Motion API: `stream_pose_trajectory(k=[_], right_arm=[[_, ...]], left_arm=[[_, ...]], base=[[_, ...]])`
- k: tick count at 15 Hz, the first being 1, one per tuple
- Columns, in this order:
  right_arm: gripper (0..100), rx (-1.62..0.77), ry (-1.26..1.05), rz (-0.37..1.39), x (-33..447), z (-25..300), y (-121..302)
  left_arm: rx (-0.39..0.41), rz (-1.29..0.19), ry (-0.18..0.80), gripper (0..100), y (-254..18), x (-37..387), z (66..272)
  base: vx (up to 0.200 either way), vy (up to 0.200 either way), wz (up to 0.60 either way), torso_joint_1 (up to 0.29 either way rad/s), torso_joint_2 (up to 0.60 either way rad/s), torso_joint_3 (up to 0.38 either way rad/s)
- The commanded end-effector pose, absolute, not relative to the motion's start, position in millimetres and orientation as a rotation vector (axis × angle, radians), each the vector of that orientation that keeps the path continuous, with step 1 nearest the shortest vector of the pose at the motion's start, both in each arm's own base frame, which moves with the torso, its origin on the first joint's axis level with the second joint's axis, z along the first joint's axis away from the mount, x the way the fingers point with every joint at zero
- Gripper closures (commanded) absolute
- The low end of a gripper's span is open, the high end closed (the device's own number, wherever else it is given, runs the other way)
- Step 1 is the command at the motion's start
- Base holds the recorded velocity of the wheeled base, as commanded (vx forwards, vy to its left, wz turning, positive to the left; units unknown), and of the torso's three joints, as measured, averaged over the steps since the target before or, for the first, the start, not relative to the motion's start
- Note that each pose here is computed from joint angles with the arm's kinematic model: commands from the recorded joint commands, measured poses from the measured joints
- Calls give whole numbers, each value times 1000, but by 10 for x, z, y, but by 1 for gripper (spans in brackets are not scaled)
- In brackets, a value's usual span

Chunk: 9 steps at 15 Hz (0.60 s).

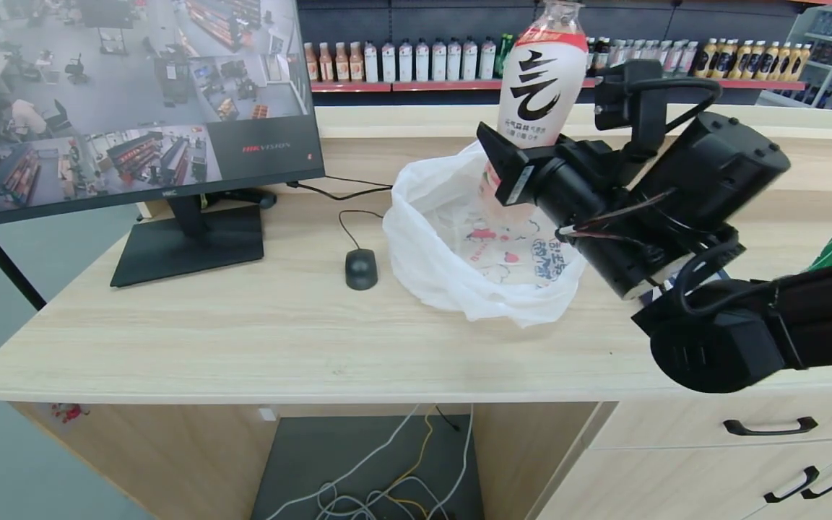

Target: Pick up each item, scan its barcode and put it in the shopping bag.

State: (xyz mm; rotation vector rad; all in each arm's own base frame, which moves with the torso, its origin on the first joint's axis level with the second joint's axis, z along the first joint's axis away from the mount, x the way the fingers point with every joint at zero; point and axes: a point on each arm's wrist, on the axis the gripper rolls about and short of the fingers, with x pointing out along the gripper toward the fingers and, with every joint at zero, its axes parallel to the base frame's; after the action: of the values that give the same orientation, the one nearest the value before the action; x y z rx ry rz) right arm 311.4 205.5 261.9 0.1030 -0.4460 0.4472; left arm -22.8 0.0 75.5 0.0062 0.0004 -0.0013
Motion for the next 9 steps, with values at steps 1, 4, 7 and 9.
stream_pose_trajectory(k=[1, 4, 7, 9], right_arm=[[100, 101, -426, 449, 3416, 2485, 2243], [100, 92, -407, 448, 3574, 2339, 2340], [100, 84, -395, 438, 3716, 2212, 2370], [100, 78, -388, 419, 3837, 2122, 2349]], left_arm=[[6, -2, 0, 0, 0, -228, 755], [6, -2, 0, 0, 0, -228, 755], [6, -2, 0, 0, 0, -228, 755], [6, 0, 0, 0, 0, -228, 755]], base=[[0, 0, 0, 0, 0, 0], [0, 0, 0, 0, 0, 0], [0, 0, 0, 0, 0, 0], [0, 0, 0, 0, 0, 0]])
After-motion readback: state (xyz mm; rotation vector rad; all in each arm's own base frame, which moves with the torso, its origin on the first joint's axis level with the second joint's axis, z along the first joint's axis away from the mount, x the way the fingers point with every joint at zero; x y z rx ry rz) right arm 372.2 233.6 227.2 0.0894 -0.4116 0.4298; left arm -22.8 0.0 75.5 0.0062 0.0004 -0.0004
